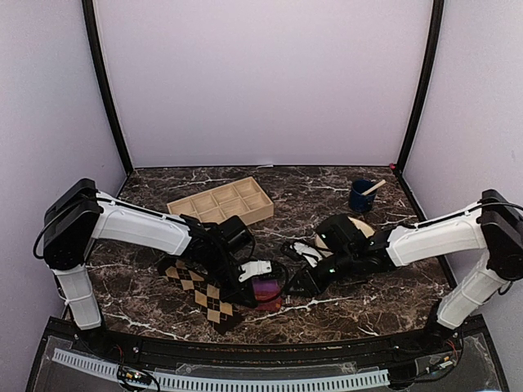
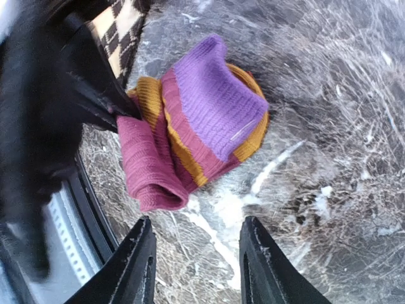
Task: Roll the socks
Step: Roll the sock at the center of the board.
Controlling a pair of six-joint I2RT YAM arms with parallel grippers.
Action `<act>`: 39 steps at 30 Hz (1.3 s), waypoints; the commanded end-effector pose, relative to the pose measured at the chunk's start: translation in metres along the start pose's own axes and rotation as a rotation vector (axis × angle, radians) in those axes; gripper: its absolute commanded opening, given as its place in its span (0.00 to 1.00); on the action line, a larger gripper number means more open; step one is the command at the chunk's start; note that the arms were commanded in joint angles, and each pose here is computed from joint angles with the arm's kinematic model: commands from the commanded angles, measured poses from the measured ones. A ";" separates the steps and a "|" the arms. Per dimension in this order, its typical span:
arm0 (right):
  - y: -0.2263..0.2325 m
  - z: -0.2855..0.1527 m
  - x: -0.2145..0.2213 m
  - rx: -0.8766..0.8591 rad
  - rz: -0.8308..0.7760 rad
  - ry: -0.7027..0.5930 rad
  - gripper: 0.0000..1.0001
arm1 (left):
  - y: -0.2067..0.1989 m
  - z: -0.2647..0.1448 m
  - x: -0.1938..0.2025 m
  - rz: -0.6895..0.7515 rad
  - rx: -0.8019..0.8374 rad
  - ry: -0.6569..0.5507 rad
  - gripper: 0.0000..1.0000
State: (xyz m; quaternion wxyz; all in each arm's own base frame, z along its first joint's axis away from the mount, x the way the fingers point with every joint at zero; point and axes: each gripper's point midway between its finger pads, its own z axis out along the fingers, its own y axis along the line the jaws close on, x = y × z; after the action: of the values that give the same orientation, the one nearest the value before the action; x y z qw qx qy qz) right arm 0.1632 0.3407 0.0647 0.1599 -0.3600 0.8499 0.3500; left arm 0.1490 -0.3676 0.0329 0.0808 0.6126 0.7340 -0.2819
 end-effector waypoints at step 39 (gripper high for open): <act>0.064 0.049 0.006 0.386 -0.901 -0.027 0.49 | -0.010 0.003 0.025 -0.202 0.286 0.063 0.00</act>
State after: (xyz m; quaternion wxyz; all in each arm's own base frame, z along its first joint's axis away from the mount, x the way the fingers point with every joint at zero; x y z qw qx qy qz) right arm 0.1070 0.3931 0.0529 0.3478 -0.6432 0.6736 0.1078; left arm 0.1407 -0.3606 0.0322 -0.0247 0.5533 0.7390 -0.3837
